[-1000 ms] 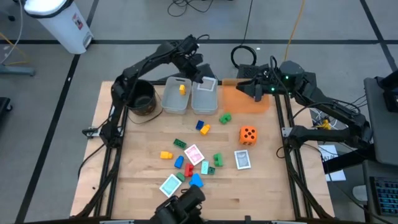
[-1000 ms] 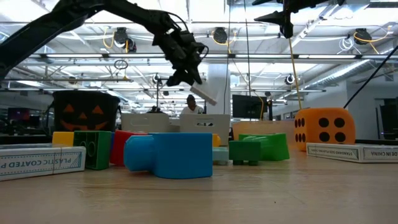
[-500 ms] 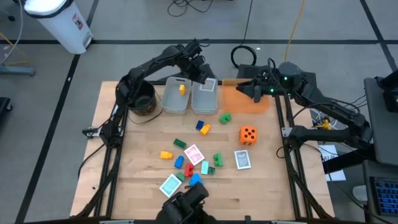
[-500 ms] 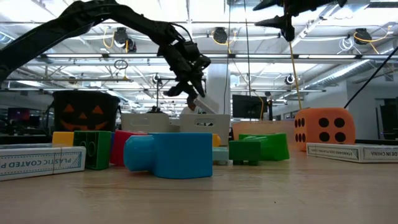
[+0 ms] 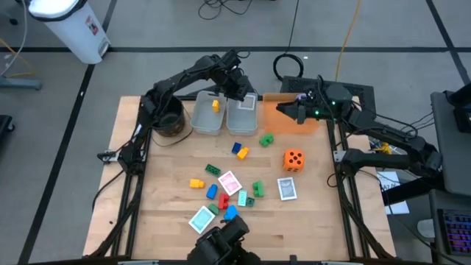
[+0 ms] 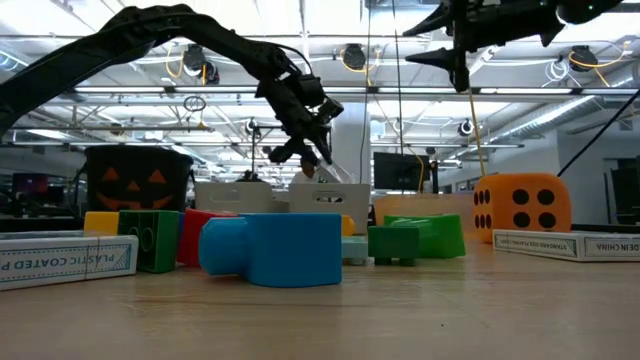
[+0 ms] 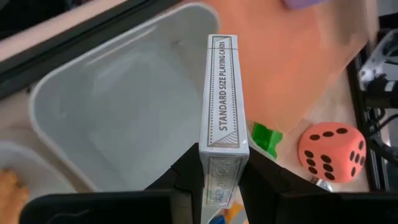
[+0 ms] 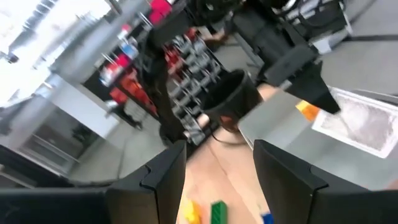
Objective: Pick & Place Toys
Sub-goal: Put the brown deck of cards into the right gray bin
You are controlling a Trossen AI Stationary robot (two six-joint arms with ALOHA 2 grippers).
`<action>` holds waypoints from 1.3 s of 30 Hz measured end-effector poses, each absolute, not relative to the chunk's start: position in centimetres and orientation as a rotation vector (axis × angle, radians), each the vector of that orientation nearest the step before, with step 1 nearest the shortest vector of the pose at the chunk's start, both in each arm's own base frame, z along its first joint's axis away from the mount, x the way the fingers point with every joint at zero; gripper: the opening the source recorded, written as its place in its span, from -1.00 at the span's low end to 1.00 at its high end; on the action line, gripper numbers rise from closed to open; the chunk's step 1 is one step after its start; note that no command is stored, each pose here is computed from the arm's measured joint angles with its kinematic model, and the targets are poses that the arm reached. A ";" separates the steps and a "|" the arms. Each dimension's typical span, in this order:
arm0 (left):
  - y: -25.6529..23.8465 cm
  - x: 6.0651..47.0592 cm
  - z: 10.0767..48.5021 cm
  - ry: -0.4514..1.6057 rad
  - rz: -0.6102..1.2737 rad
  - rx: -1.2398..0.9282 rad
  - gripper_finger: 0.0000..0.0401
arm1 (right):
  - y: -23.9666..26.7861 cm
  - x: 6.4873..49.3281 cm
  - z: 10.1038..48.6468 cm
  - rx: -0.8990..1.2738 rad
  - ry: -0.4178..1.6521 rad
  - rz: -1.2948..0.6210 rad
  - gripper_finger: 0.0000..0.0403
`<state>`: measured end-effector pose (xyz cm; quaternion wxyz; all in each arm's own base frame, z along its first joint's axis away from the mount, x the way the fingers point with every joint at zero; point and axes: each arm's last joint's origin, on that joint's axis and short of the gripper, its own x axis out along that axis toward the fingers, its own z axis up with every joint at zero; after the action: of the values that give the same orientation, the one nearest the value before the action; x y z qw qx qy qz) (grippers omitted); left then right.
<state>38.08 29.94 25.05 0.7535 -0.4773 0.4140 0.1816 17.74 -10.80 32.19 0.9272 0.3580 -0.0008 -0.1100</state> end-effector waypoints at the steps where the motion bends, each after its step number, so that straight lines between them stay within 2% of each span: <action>1: 30.0 38.1 25.0 0.904 0.402 -1.046 -0.60 | -10.8 17.7 32.0 0.738 -0.014 -0.221 -0.10; 15: 30.1 38.1 25.0 0.898 0.467 -1.053 -0.60 | -10.6 17.4 31.7 0.744 -0.026 -0.216 -0.10; 26: 29.4 38.5 23.3 0.922 0.445 -1.111 -0.60 | -10.6 17.4 31.7 0.743 -0.025 -0.216 -0.10; 39: 29.6 39.2 22.3 0.836 0.459 -1.179 -0.60 | -10.6 17.4 31.7 0.747 -0.024 -0.216 -0.10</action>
<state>39.23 29.62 22.29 0.7262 -0.5344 0.3791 0.2082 17.40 -10.56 31.66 0.9253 0.3640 -0.0116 -0.1055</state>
